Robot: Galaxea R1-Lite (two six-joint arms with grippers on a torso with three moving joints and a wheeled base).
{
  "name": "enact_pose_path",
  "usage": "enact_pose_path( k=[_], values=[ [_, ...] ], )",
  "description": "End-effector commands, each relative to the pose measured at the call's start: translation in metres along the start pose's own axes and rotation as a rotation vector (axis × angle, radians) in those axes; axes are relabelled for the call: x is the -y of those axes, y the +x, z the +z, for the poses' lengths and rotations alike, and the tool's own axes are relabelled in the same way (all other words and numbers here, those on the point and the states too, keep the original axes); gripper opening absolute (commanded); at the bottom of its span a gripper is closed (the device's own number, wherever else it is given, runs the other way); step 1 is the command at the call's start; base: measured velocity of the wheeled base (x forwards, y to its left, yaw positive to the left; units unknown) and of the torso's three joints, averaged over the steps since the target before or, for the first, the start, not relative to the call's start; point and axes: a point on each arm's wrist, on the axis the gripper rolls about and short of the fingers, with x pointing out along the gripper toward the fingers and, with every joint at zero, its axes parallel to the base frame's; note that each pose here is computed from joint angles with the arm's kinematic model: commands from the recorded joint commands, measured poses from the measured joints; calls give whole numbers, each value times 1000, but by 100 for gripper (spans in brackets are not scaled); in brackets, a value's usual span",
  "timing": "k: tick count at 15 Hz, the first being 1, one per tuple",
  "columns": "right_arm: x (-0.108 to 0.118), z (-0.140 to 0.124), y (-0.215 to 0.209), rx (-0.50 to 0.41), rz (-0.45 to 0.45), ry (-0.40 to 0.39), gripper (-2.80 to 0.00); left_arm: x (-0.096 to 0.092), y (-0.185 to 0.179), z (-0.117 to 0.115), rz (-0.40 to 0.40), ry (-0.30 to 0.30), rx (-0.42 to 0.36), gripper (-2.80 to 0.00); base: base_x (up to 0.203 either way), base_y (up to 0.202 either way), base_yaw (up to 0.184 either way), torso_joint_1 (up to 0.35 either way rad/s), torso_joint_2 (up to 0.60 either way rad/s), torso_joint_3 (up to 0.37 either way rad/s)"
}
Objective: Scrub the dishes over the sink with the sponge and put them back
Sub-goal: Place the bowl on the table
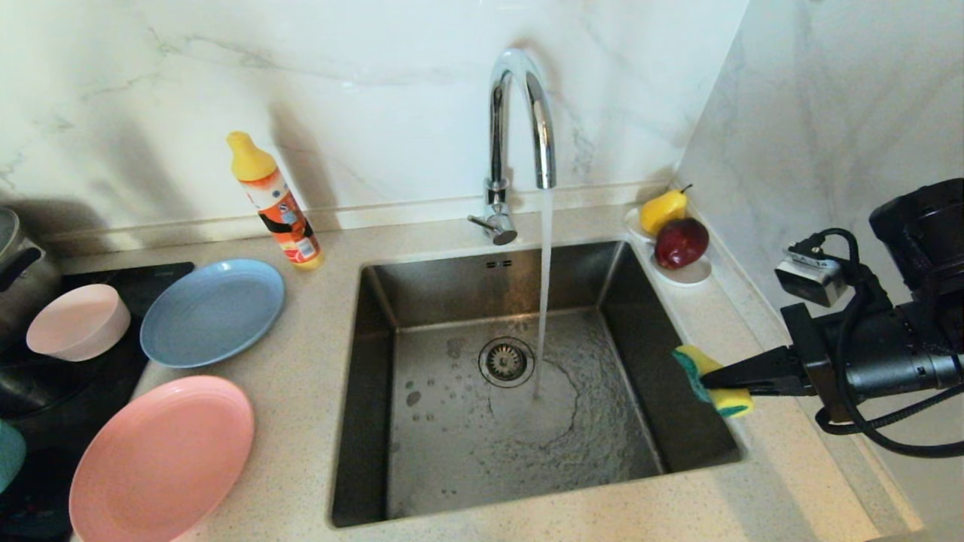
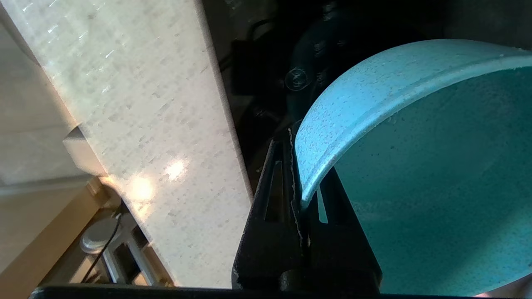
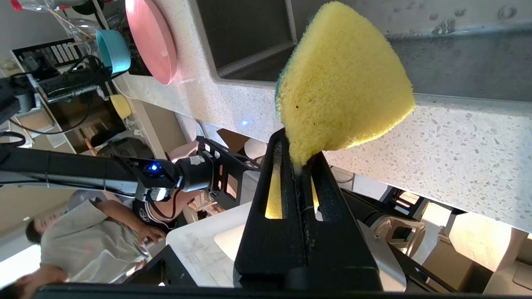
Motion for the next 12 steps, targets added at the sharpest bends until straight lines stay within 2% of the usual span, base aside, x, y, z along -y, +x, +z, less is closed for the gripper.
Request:
enact_pose_path(
  k=[1, 6, 7, 9, 12],
  values=[
    [0, -1, 0, -5, 2, 6, -280, 0, 6, 1, -4, -4, -17, -280, 0, 0, 0, 0, 0, 0],
    [2, 0, -1, 1, 2, 10, -280, 0, 20, 8, -7, 0, -9, -280, 0, 0, 0, 0, 0, 0],
    [2, 1, -1, 0, 1, 10, -280, 0, 23, 9, -5, -2, -14, 0, 0, 0, 0, 0, 0, 0],
    [2, 0, -1, 1, 2, 9, -280, 2, 21, 11, -21, 1, 0, 0, 0, 0, 0, 0, 0, 0],
    [2, 0, -1, 1, 1, 11, -280, 6, 4, 9, -103, 11, 7, 0, 0, 0, 0, 0, 0, 0]
  ],
)
